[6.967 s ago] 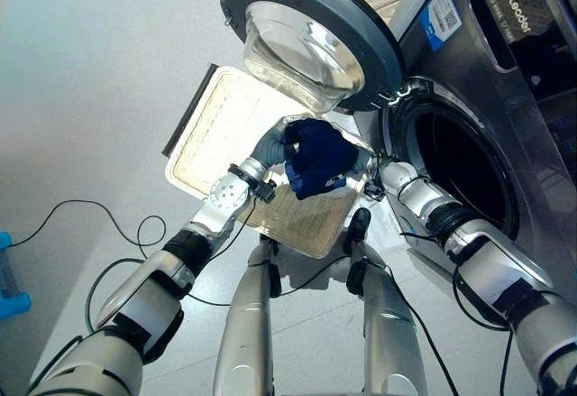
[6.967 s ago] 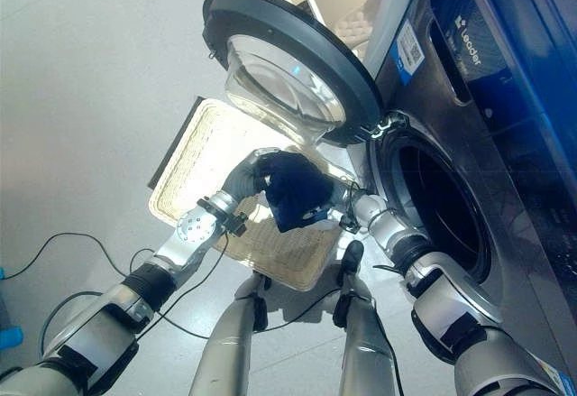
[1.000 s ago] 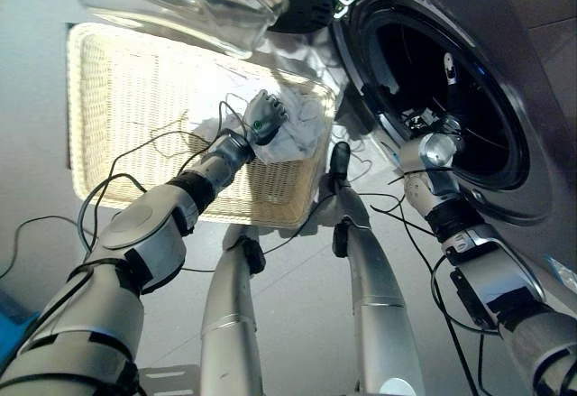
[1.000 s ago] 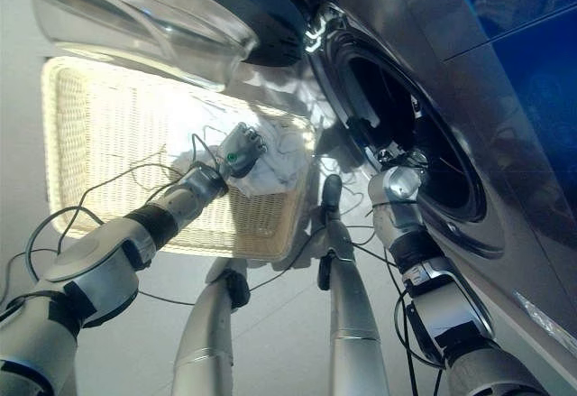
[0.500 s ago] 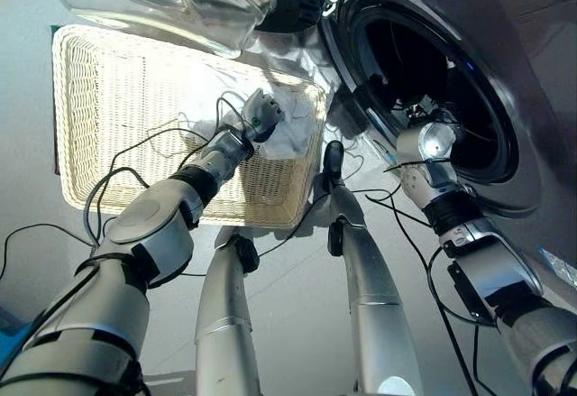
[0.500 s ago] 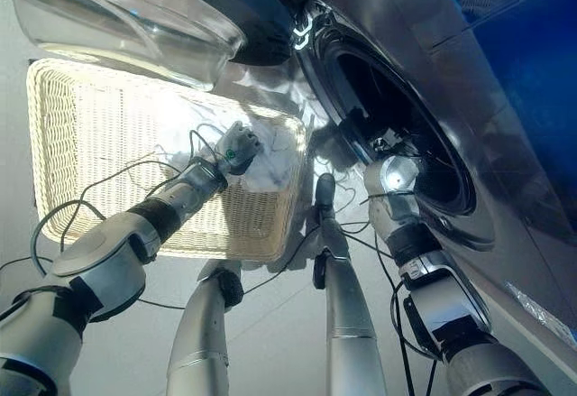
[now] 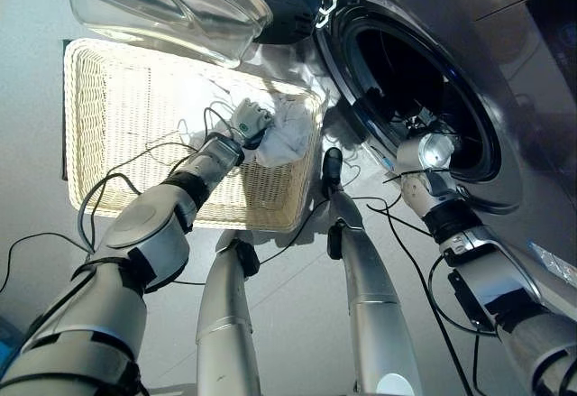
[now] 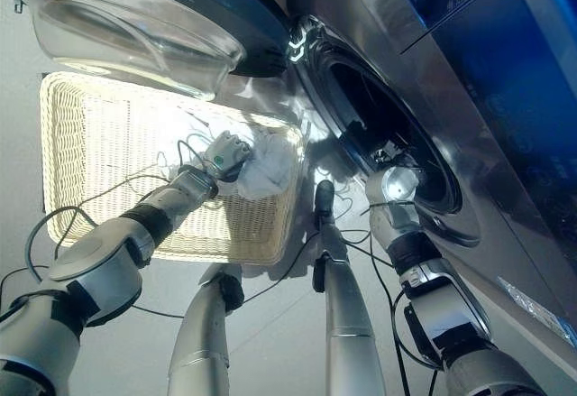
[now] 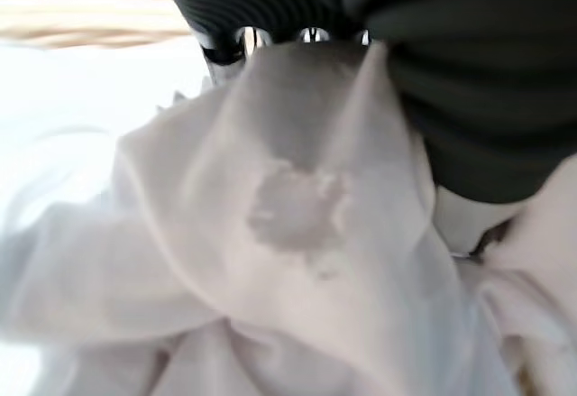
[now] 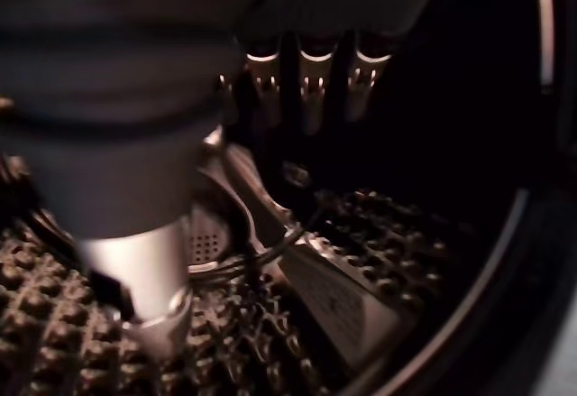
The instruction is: Put the clothes into the washing machine.
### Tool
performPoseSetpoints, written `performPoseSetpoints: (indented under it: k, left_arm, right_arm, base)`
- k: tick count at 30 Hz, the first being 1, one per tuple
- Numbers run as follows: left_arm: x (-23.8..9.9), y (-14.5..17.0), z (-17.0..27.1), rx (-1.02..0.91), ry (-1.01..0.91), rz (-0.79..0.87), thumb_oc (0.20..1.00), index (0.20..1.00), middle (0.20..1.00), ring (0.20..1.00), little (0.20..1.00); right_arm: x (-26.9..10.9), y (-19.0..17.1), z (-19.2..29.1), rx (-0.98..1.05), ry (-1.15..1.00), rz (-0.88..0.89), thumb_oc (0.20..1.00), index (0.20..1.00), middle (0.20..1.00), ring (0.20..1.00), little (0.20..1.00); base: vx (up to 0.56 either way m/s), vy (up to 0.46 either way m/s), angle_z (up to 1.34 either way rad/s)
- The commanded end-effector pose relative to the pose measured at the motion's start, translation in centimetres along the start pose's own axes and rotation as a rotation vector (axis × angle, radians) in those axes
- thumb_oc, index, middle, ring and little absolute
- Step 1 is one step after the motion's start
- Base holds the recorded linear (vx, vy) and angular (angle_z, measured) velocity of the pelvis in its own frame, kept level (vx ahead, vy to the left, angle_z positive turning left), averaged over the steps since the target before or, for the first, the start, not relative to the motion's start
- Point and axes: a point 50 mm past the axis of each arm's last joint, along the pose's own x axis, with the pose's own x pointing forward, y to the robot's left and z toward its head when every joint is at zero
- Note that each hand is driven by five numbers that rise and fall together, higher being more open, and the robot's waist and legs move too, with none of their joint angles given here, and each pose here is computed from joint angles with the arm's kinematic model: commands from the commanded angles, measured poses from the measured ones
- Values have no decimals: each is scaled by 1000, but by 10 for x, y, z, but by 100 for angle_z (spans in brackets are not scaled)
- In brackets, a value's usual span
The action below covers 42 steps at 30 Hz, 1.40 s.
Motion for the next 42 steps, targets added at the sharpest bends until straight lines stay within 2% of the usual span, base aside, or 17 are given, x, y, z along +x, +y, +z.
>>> performPoseSetpoints:
  k: [1,4,7,9,12,14,16,18,21,23,28,33,38,42]
  left_arm:
    - [-3,15,-13,-321,86,197,200,200,200,200,200]
    - [-7,15,-11,-447,83,242,200,200,200,200,200]
    - [-15,18,-1,-698,39,319,200,200,200,200,200]
    - [-16,18,1,-731,29,325,200,200,200,200,200]
    - [-26,20,10,-939,-29,350,200,200,200,200,200]
    - [-29,19,12,-967,-47,345,200,200,200,200,200]
    - [-34,17,16,-1006,-78,338,200,200,200,200,200]
    - [-35,17,16,-1011,-83,337,200,200,200,200,200]
    - [-37,19,17,-1042,-116,325,200,200,200,200,200]
    - [-38,22,19,-1061,-151,312,200,200,200,200,200]
    - [-41,22,28,-1077,-201,281,200,200,200,200,200]
    - [-43,26,37,-1118,-289,229,200,200,200,200,200]
    - [-44,36,48,-1145,-404,186,200,200,200,200,200]
    - [-44,45,55,-1179,-482,168,200,200,200,200,200]
  right_arm:
    - [-3,2,-4,-79,18,113,1000,1000,1000,1000,1000]
    - [-9,-2,-13,-122,55,141,1000,1000,1000,1000,1000]
    - [-23,-11,-32,-276,117,246,1000,1000,1000,1000,1000]
    - [-25,-12,-34,-297,128,264,1000,1000,1000,1000,1000]
    - [-32,-26,-48,-454,194,392,1000,1000,1000,1000,1000]
    - [-34,-30,-51,-489,221,445,1000,1000,1000,1000,1000]
    - [-37,-33,-57,-634,238,575,1000,1000,1000,1000,1000]
    - [-37,-34,-57,-656,233,591,1000,1000,1000,1000,1000]
    - [-34,-36,-56,-889,161,706,1000,1000,1000,1000,1000]
    - [-29,-33,-50,-1099,32,760,1000,1000,1000,1000,1000]
    - [-23,-22,-42,-1371,-209,797,1000,1000,1000,1000,1000]
    - [-19,-6,-33,-1421,-339,853,1000,1000,1000,1000,1000]
    - [-24,12,-32,-1276,-268,938,1000,1000,1000,1000,1000]
    - [-24,22,-33,-1240,-199,982,1000,1000,1000,1000,1000]
  base:
    - [0,0,0]
    - [3,-12,1]
    - [8,-30,3]
    - [0,0,0]
    - [15,-51,3]
    - [13,-42,5]
    - [12,-38,6]
    - [0,0,0]
    - [13,-46,6]
    - [8,-45,9]
    - [2,-13,2]
    - [0,-24,5]
    - [-1,-21,4]
    - [-2,-1,1]
